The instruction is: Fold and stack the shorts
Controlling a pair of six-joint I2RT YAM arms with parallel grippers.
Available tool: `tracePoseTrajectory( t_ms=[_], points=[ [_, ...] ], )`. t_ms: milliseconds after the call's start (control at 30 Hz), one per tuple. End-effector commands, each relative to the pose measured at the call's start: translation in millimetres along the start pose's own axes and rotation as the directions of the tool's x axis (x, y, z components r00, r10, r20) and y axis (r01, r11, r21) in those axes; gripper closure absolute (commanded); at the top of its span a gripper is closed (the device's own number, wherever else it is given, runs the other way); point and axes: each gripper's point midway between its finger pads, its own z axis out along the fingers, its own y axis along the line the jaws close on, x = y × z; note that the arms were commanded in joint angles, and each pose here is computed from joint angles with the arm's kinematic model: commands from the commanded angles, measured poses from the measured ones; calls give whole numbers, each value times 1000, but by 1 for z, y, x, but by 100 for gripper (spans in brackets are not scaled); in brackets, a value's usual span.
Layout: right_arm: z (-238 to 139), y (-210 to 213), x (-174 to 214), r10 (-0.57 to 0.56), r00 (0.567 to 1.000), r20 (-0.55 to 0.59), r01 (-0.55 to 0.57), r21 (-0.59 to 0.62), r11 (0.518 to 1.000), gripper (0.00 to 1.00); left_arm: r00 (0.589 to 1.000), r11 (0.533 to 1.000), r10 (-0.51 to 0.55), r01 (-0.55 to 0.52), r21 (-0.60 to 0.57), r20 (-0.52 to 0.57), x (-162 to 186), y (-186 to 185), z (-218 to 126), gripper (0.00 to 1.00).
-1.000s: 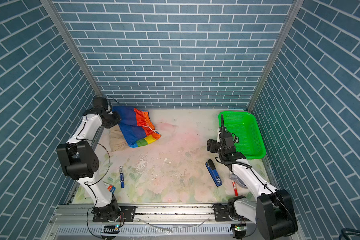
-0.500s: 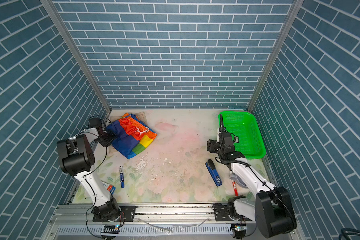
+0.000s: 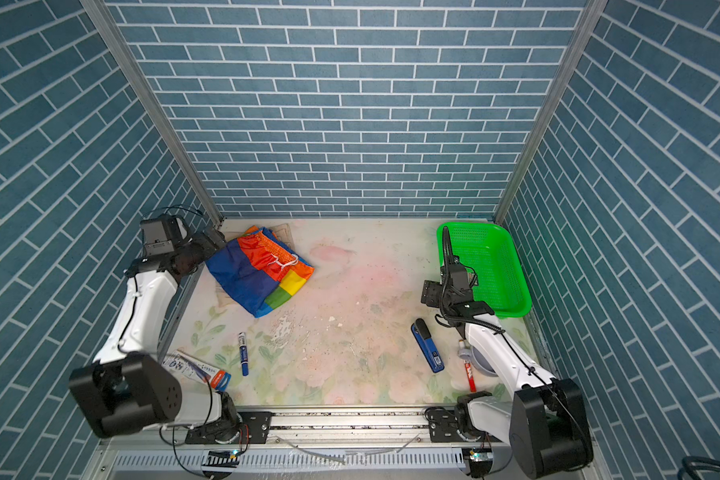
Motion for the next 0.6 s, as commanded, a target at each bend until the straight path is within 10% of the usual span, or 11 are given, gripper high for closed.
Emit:
tracePoseTrajectory(
  t_ms=[0,433,567],
  points=[
    [-18,-18,-20,9,999,53,-14,91,996,19,998,994,59,-62,-95,-37,27,21,-16,0],
    [-9,-29,0,44,999,-23,-41,113,993,19,995,995,91,-92,-42,-31,46,17,-15,1],
    [-10,-48,-5,1,998,67,-14,198,980,16,985,987,115,-100,-123,125,57,41,-11,1]
  ],
)
